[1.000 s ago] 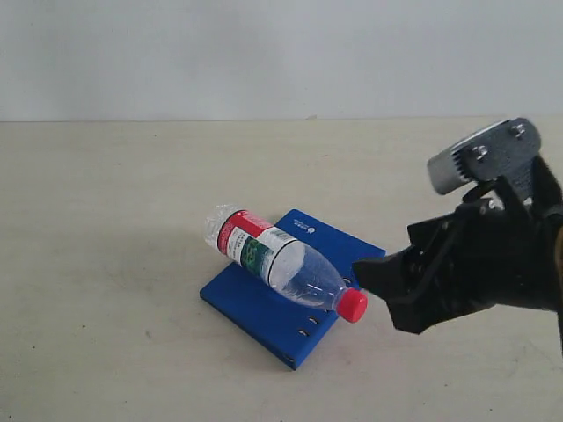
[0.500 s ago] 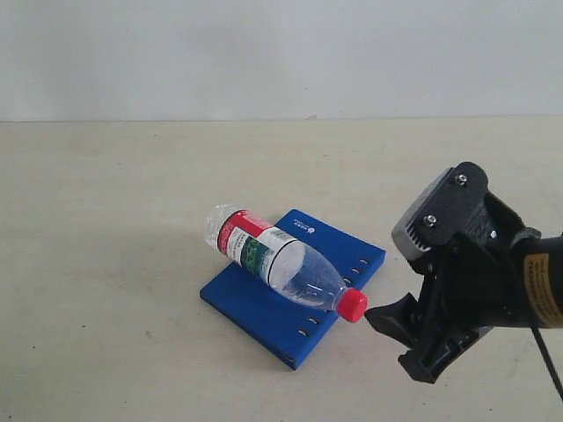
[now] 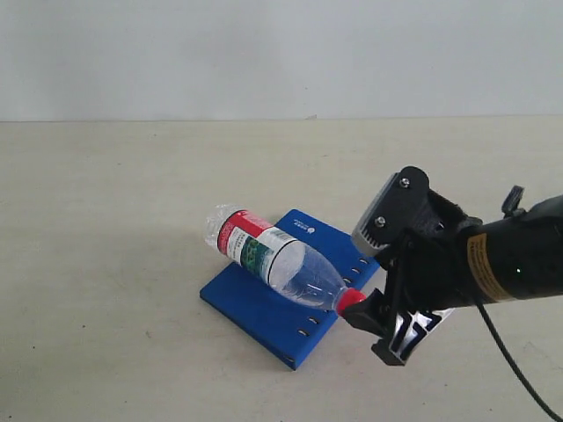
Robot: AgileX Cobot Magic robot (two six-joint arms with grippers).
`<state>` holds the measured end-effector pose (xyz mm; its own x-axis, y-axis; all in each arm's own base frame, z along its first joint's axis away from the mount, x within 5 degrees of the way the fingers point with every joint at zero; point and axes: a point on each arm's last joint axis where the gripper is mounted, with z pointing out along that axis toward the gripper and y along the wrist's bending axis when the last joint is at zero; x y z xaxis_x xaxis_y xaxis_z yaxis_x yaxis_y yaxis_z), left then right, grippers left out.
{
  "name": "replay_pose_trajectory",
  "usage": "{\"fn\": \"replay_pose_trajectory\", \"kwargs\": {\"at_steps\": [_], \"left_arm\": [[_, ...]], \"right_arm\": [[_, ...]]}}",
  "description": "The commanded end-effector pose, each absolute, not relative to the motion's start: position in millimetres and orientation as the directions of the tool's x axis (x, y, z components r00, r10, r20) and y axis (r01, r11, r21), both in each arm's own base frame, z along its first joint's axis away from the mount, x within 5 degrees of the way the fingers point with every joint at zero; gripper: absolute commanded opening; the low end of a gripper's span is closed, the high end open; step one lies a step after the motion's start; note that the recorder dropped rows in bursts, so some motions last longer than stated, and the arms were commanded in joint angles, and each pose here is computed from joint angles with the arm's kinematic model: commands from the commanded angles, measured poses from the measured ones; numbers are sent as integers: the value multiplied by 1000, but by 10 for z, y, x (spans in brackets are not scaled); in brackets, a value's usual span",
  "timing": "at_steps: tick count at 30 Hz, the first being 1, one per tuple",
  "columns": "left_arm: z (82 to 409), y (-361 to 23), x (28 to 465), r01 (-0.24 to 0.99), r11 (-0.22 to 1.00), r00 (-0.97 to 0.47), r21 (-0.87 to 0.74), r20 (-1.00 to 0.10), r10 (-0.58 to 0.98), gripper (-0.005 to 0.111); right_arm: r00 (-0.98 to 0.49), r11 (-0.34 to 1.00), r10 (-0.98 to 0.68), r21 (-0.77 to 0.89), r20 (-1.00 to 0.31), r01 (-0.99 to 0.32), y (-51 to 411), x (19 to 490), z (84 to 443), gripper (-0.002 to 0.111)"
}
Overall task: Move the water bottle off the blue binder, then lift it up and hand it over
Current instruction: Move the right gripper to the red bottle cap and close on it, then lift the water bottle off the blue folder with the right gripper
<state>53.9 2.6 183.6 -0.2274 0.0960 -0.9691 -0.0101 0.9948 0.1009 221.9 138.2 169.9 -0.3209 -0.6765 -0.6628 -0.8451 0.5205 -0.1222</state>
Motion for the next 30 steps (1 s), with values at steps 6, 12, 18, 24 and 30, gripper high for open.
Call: {"fn": "replay_pose_trajectory", "kwargs": {"at_steps": [6,12,18,24,30], "left_arm": [[1856,19,543,-1,995,-217,95,-972,92,4],[1856,19,543,-1,995,-217,95,-972,92,4],[1856,19,543,-1,995,-217,95,-972,92,4],[1856,19,543,-1,995,-217,95,-972,92,4],[1856,19,543,-1,995,-217,95,-972,92,4]], "right_arm": [[-342,500,-691,-80,-637,-862,1475,2346,1538,67],[-375,515,-685,-52,-625,-856,1482,2359,1457,67],[-358,519,-672,-68,-648,-852,1519,2433,1530,67],[-356,521,-668,-69,-653,-851,1528,2447,1546,47],[-354,508,-663,-50,-660,-860,1545,2431,1550,47]]}}
